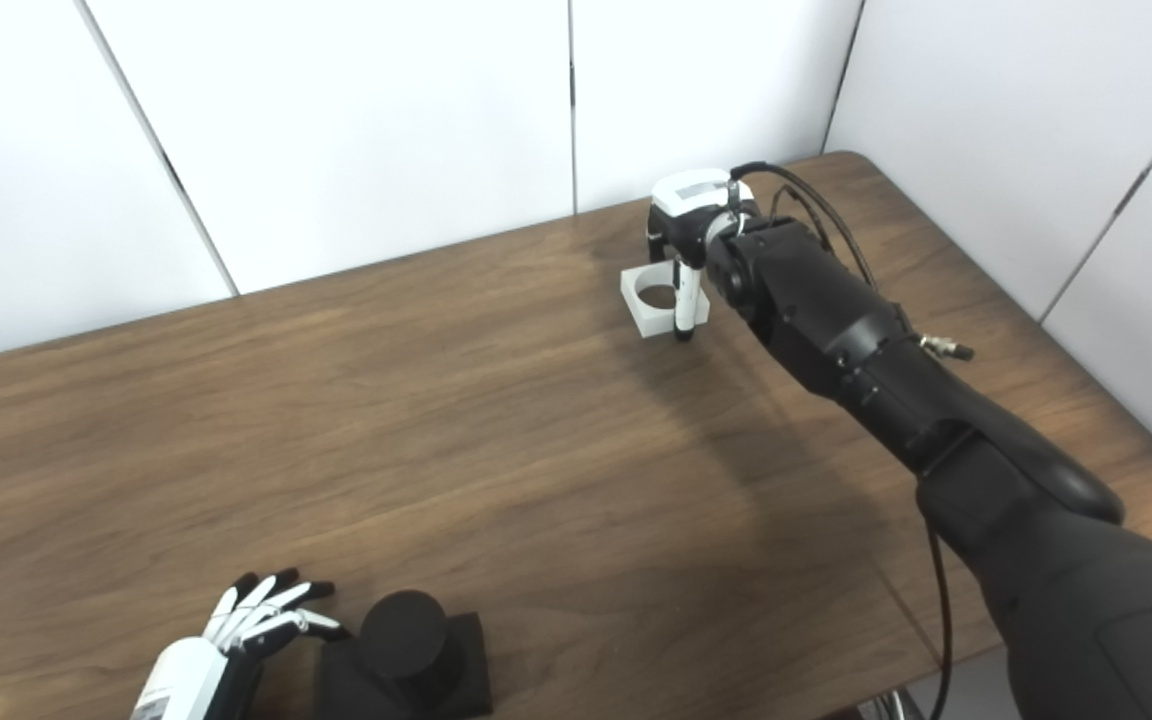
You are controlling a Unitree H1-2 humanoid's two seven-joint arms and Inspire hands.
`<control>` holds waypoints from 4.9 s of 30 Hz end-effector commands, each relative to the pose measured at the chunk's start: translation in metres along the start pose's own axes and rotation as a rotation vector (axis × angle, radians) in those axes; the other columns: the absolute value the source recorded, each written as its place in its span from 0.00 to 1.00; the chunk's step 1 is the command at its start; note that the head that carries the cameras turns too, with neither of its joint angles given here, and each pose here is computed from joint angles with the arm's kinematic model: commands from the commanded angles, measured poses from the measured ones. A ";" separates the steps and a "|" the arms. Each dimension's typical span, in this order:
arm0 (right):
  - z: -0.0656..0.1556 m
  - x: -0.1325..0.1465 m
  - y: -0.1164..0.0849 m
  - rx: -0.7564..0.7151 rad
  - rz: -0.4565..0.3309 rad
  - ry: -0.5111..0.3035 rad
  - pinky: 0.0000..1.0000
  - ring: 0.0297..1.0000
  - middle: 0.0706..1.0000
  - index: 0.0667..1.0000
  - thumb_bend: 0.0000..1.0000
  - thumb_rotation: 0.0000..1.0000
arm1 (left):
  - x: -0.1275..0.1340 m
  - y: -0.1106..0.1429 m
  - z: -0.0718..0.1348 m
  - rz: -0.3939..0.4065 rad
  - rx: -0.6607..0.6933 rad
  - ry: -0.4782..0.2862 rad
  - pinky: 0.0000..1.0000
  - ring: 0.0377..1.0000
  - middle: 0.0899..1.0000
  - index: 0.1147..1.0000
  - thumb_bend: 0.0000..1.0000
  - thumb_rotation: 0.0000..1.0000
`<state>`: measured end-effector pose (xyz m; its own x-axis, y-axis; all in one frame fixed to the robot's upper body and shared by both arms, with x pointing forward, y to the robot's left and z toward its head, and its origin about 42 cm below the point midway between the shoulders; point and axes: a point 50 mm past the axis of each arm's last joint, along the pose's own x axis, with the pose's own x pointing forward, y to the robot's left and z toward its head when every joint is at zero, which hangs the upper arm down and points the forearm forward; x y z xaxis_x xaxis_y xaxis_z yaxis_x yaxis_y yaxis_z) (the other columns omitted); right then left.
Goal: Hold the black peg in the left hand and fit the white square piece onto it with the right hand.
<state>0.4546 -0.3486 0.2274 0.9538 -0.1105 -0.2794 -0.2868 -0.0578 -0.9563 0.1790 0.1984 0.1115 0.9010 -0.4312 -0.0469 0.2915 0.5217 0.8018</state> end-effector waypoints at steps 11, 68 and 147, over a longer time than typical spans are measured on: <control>-0.010 0.001 -0.015 -0.002 -0.108 -0.003 0.76 0.84 0.74 0.45 0.52 0.13 | -0.004 -0.009 -0.008 -0.058 0.026 0.056 1.00 0.92 0.81 0.42 0.52 0.05; 0.173 -0.265 -0.077 -0.164 -0.150 -0.951 0.81 0.86 0.74 0.44 0.52 0.13 | 0.028 0.004 0.023 -0.054 0.030 0.066 1.00 0.92 0.81 0.42 0.52 0.05; 0.181 -0.238 -0.033 -0.231 -0.085 -0.943 0.83 0.87 0.73 0.44 0.52 0.13 | 0.034 0.006 0.041 -0.025 0.019 0.046 1.00 0.92 0.80 0.42 0.52 0.05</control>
<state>0.2538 -0.1425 0.3009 0.6253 0.7190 -0.3032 -0.1771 -0.2477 -0.9525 0.1988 0.1593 0.1335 0.9089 -0.4034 -0.1053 0.3145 0.4974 0.8085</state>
